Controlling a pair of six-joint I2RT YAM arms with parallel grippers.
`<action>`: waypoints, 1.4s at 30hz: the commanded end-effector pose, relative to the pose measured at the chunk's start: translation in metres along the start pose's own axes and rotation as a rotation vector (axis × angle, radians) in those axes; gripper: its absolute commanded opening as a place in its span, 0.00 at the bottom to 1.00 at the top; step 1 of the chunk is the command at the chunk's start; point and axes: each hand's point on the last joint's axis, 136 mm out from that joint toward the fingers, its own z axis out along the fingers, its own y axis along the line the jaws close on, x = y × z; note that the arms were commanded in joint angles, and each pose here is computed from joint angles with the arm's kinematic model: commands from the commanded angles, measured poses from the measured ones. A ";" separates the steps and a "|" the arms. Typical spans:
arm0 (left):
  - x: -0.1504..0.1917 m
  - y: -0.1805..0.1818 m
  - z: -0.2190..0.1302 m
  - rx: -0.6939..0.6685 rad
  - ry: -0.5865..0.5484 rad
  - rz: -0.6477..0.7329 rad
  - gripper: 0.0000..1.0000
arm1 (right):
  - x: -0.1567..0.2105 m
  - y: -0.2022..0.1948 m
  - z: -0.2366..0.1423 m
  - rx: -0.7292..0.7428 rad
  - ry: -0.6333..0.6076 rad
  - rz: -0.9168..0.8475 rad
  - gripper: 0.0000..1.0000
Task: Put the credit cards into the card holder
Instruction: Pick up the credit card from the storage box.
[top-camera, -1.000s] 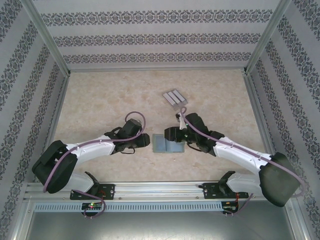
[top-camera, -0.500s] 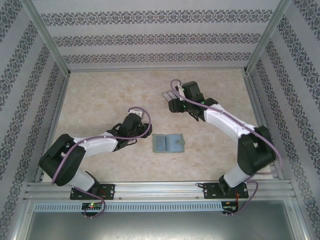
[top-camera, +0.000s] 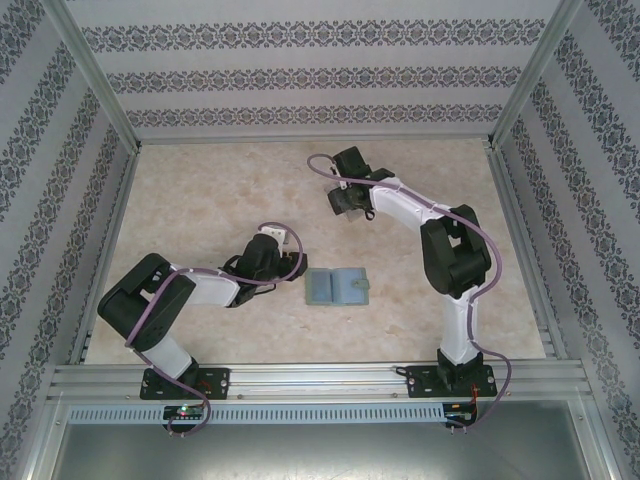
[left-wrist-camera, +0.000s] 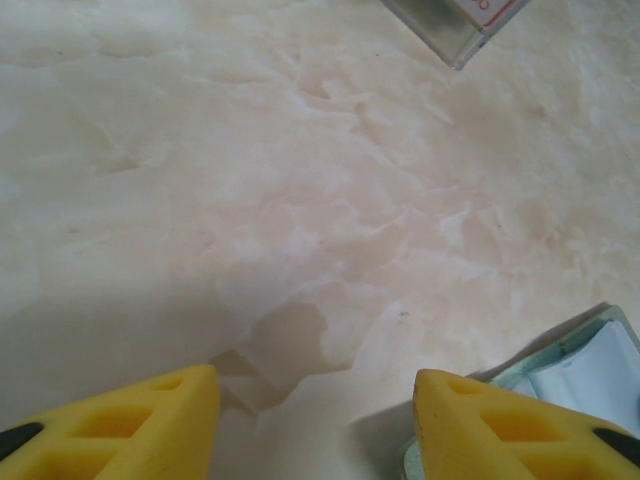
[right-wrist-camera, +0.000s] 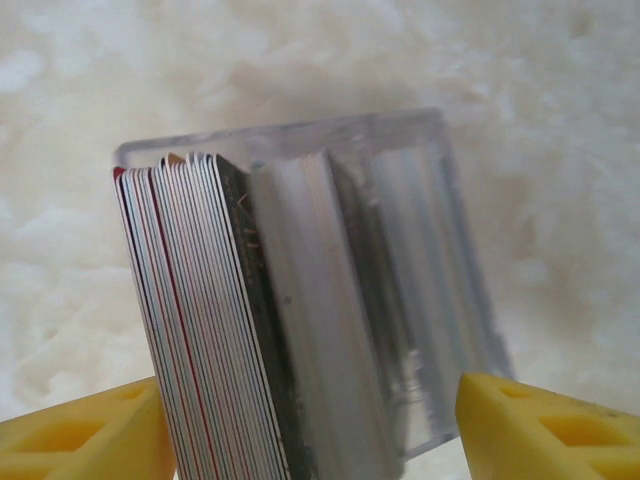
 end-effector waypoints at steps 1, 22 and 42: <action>-0.023 -0.011 -0.003 0.052 -0.084 0.023 0.54 | -0.003 -0.018 -0.002 0.127 0.016 -0.050 0.71; -0.018 -0.001 -0.004 0.028 -0.072 -0.019 0.52 | -0.023 -0.014 -0.021 0.201 -0.039 -0.173 0.48; -0.011 -0.004 0.006 0.070 -0.023 -0.038 0.52 | -0.028 -0.007 -0.027 0.229 -0.047 -0.241 0.36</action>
